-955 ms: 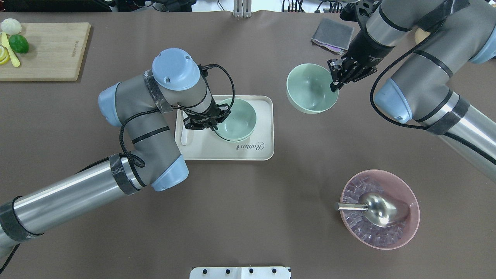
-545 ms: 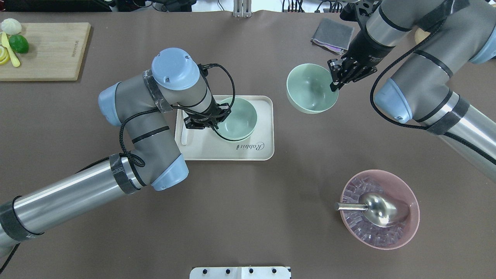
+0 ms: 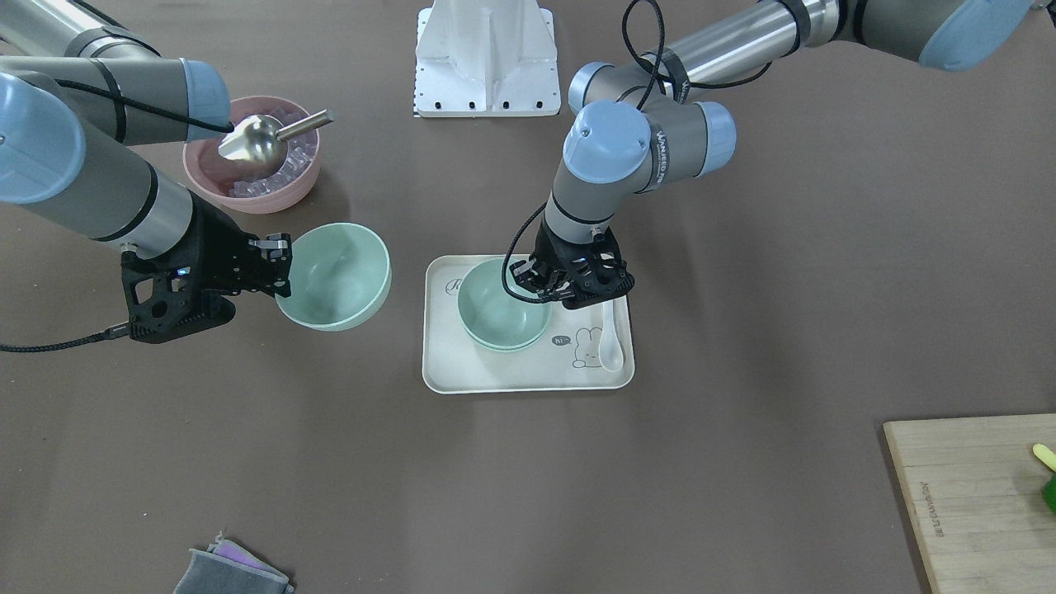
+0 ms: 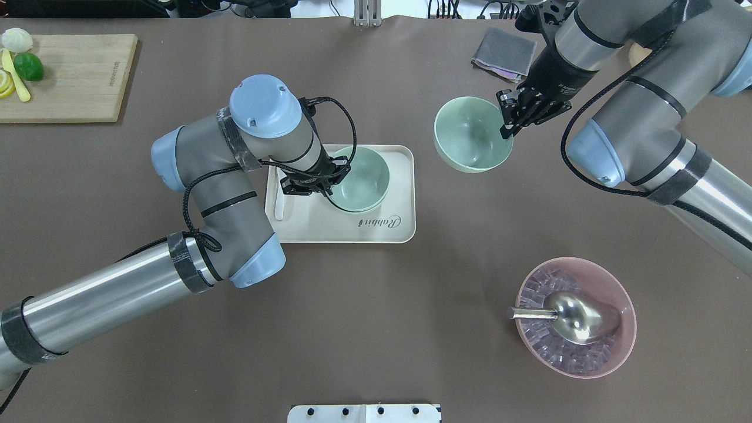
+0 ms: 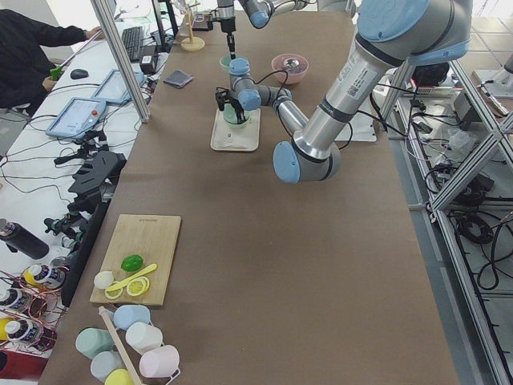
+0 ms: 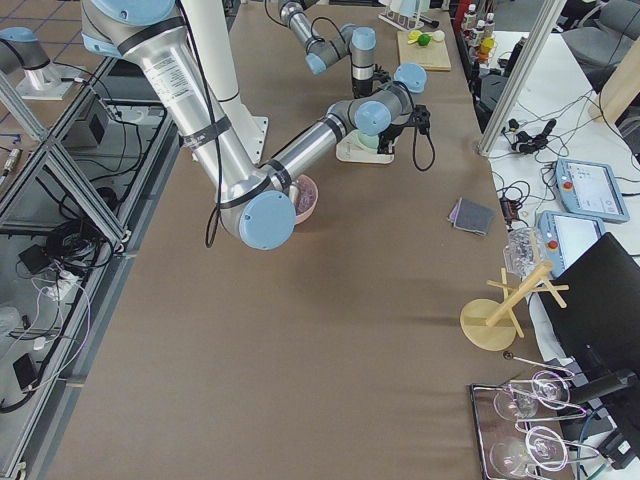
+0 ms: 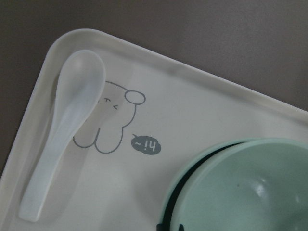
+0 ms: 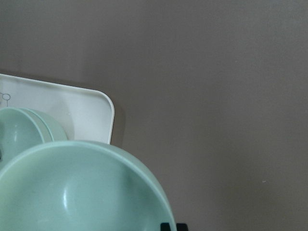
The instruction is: Stack green bowls together
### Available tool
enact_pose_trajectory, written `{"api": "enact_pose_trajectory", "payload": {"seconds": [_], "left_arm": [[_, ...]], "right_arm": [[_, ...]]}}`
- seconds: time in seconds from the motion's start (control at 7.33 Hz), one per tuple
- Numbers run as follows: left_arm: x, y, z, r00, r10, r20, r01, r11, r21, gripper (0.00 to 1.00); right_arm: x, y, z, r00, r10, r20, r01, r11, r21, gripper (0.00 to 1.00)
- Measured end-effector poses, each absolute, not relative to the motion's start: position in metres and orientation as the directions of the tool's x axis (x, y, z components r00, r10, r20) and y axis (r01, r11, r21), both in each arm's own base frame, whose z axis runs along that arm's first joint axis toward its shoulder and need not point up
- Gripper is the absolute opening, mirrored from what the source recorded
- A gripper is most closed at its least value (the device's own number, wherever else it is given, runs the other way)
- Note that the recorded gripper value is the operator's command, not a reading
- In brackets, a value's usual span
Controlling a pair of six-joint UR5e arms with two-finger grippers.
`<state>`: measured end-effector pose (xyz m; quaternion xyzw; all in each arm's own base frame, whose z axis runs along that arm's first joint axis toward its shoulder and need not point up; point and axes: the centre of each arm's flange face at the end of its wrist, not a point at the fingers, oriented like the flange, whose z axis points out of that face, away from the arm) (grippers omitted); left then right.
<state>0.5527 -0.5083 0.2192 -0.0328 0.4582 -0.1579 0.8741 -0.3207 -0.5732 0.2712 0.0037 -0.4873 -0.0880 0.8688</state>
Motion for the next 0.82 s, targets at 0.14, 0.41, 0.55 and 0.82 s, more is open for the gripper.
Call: {"api": "enact_pose_trajectory", "payload": {"seconds": [0.14,0.41,0.55,0.82], "left_arm": [[0.5539,-0.5093,0.2211,0.527,-0.304,-0.794,0.246,0.948,-0.201,0.02],[0.5535,-0.5098,0.2209,0.523,-0.299,-0.798,0.244,0.950,-0.197,0.97],[0.5527,-0.5097,0.2202,0.521,-0.296,-0.801,0.242,0.951,-0.194,0.97],[0.5475,-0.5116,0.2153,0.509,-0.290,-0.810,0.244,0.952,-0.187,0.97]], "right_arm": [[-0.3207,-0.5732,0.2712,0.510,-0.156,0.846,0.149,0.985,0.092,0.00],[-0.3209,-0.5730,0.2710,0.509,-0.157,0.846,0.150,0.984,0.093,0.00],[-0.3205,-0.5728,0.2704,0.509,-0.158,0.846,0.149,0.984,0.094,0.00],[-0.3197,-0.5722,0.2689,0.507,-0.160,0.847,0.149,0.984,0.096,0.00]]}}
